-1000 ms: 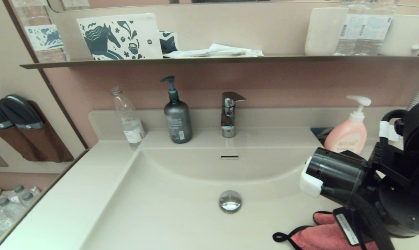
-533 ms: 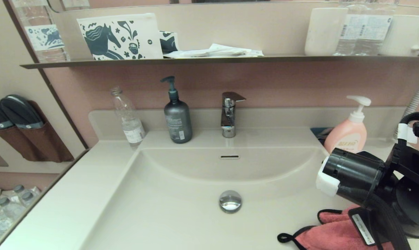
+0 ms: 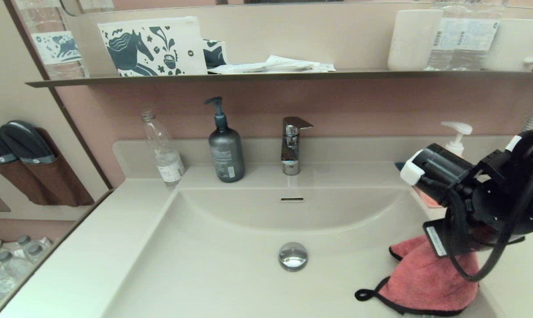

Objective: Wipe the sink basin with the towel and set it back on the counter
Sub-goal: Wipe the sink

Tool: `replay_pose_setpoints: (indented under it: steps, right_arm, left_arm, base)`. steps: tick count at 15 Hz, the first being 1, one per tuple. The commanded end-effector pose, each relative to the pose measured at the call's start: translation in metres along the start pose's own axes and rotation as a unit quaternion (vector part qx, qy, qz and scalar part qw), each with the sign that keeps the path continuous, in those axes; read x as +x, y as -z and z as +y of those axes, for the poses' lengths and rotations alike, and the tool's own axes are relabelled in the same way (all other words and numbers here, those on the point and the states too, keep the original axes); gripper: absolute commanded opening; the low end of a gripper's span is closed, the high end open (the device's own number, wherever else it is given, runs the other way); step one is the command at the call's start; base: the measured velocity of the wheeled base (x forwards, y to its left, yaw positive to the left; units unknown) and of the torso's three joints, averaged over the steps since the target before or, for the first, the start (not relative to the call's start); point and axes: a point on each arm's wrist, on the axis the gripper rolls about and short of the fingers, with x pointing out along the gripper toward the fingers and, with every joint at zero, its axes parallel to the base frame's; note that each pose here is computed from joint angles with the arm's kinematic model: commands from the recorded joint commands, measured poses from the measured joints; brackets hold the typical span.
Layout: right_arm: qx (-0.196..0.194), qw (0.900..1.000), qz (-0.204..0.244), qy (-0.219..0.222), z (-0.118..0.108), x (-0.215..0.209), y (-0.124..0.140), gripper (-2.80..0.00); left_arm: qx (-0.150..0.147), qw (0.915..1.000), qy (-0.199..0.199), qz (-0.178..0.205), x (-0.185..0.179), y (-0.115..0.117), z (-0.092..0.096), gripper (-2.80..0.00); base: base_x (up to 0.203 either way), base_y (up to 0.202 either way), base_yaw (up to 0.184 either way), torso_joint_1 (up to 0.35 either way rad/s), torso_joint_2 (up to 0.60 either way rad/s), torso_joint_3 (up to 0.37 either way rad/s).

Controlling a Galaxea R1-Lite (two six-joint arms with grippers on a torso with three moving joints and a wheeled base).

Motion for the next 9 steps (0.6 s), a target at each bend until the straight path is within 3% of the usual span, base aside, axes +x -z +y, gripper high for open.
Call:
replay_pose_setpoints:
  steps: [1, 9]
  right_arm:
    - [0.021, 1.0, -0.004, 0.006, 0.002, 0.008, -0.02, -2.8]
    - [0.079, 0.995, -0.067, -0.009, 0.02, 0.01, -0.081, -2.8]
  left_arm:
    - [0.0, 1.0, 0.0, 0.001, 0.0, 0.0, 0.0, -2.8]
    - [0.0, 1.0, 0.0, 0.001, 0.0, 0.0, 0.0, -2.8]
  base:
    - [0.0, 0.0, 0.0, 0.0, 0.0, 0.0]
    - [0.0, 0.0, 0.0, 0.0, 0.0, 0.0]
